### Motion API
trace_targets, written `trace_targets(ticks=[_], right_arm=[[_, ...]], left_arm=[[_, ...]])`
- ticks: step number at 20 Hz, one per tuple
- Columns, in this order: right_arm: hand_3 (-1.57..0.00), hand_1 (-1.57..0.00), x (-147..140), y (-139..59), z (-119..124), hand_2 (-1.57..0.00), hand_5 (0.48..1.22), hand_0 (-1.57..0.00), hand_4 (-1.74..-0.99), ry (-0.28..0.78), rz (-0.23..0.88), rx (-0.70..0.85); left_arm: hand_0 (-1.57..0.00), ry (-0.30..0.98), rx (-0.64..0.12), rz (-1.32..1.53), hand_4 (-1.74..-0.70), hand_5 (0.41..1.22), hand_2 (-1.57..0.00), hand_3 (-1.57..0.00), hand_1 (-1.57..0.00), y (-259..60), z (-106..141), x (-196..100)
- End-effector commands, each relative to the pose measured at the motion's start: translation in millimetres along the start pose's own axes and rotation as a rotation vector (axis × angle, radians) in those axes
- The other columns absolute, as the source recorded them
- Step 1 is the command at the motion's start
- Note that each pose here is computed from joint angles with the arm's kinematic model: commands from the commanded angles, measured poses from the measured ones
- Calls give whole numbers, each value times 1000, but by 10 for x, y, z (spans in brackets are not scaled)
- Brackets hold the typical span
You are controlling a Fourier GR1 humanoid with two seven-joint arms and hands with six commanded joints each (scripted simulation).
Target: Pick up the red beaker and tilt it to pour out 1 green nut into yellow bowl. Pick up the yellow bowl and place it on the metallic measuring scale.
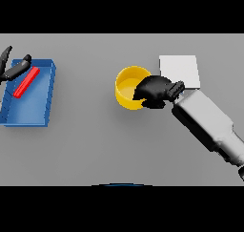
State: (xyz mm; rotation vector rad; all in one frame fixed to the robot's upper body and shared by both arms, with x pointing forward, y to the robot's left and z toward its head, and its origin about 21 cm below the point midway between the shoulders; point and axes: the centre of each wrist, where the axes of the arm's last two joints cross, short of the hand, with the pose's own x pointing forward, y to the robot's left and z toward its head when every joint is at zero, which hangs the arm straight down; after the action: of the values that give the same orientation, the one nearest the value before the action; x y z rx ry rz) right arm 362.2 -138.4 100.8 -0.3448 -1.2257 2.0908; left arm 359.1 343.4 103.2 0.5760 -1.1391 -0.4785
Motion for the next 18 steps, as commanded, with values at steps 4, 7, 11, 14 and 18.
trace_targets(ticks=[4, 7, 11, 14, 18], right_arm=[[-1191, -1564, 49, -54, 96, -1471, 1219, -1564, -1739, 56, 14, -28], [-1179, -1567, 44, -101, 196, -1520, 1219, -1520, -1740, 73, -4, -54], [-1174, -1570, -192, -202, 336, -1504, 1220, -1550, -1741, 171, 5, -111], [-1156, -1570, -415, -223, 446, -1533, 1221, -1560, -1741, 218, -1, -163], [-1155, -1571, -733, -251, 488, -1553, 1221, -1567, -1741, 325, -12, -199]], left_arm=[[1, -9, -1, 22, -793, 702, 1, 1, 1, 61, -16, 34], [1, -22, -8, 28, -800, 704, 1, 1, 1, 30, -17, 45], [1, 13, -6, 47, -826, 723, 1, 1, 1, 83, 8, 29], [1, 5, -11, 57, -837, 737, 1, 1, 1, 59, 21, 99], [1, 25, -4, 57, -851, 754, 1, 1, 1, 28, 57, 103]])
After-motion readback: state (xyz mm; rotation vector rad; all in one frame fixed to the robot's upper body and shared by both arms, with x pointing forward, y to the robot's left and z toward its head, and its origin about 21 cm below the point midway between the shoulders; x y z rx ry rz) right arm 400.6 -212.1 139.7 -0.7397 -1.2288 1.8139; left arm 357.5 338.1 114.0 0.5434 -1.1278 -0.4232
